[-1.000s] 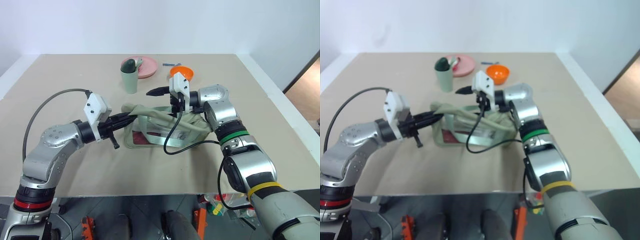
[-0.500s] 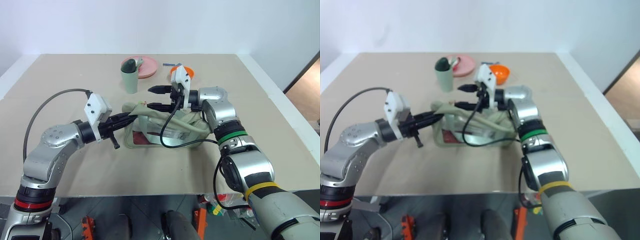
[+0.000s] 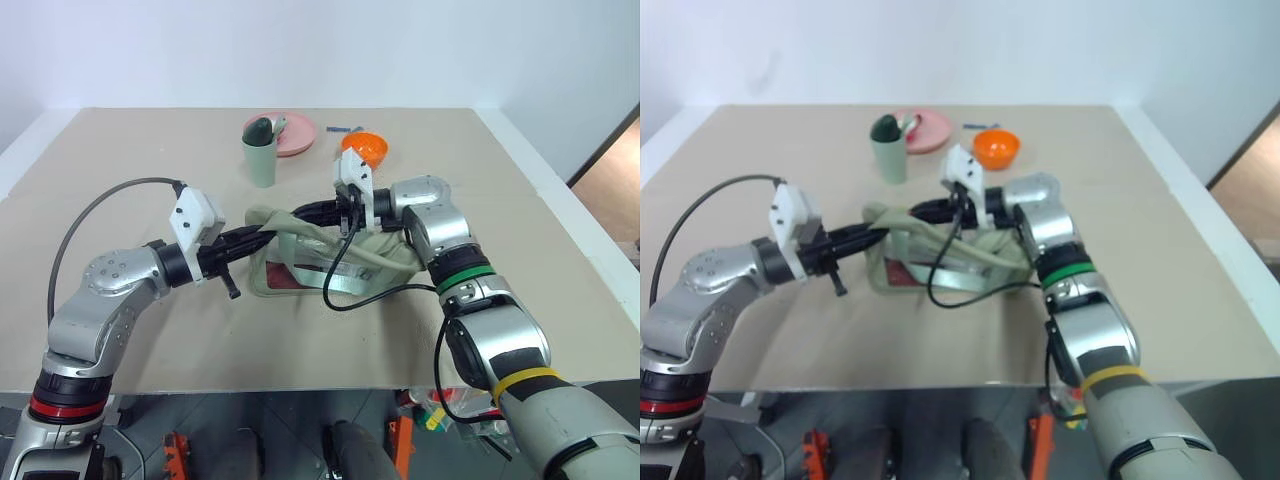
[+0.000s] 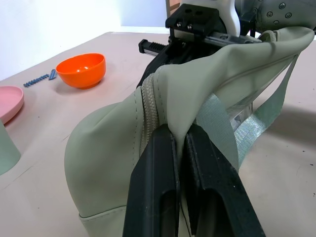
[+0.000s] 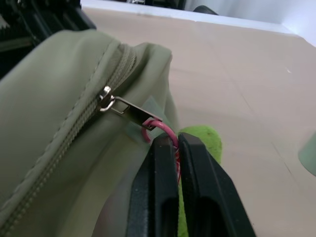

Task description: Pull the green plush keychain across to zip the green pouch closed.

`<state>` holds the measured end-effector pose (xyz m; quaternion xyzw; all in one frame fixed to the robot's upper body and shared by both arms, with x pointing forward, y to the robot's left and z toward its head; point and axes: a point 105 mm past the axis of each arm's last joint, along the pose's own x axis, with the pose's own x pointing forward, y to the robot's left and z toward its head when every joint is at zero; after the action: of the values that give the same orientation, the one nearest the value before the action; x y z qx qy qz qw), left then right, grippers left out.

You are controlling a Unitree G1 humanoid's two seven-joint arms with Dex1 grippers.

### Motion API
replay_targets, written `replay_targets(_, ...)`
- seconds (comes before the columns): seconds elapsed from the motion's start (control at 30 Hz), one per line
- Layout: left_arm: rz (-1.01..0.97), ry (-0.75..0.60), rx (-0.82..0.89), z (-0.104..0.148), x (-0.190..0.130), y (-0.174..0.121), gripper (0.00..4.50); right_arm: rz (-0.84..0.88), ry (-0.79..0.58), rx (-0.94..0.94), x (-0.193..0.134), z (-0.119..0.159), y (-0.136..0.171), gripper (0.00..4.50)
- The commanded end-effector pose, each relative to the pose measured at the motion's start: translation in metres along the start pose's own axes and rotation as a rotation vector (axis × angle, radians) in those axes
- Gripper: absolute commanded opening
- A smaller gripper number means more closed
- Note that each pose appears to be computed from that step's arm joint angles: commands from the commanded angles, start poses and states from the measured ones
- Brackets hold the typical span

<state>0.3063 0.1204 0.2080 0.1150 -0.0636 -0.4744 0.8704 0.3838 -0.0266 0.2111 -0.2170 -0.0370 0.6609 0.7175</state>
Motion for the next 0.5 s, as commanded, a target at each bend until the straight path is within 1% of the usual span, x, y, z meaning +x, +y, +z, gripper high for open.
replay_targets(0.03,-0.025,-0.033,0.030,0.009,0.002,-0.006,0.00,0.026,0.006,-0.048,0.003,0.001,0.005,0.17)
replay_targets(0.07,-0.025,-0.033,0.029,0.008,0.002,-0.006,0.00,0.028,0.005,-0.051,0.004,0.001,0.005,0.17)
replay_targets(0.1,-0.024,-0.032,0.030,0.008,0.002,-0.006,0.00,0.029,0.003,-0.055,0.004,0.001,0.005,0.08)
replay_targets(0.2,-0.023,-0.028,0.030,0.008,0.001,-0.006,0.00,0.033,-0.023,-0.058,0.003,0.004,0.006,0.08)
replay_targets(0.3,-0.015,-0.024,0.028,0.007,0.001,-0.006,0.00,-0.026,-0.106,-0.040,0.001,0.017,-0.003,0.08)
replay_targets(0.5,0.006,-0.029,0.022,0.007,0.001,-0.003,0.00,-0.148,-0.223,-0.022,-0.010,0.042,-0.022,0.08)
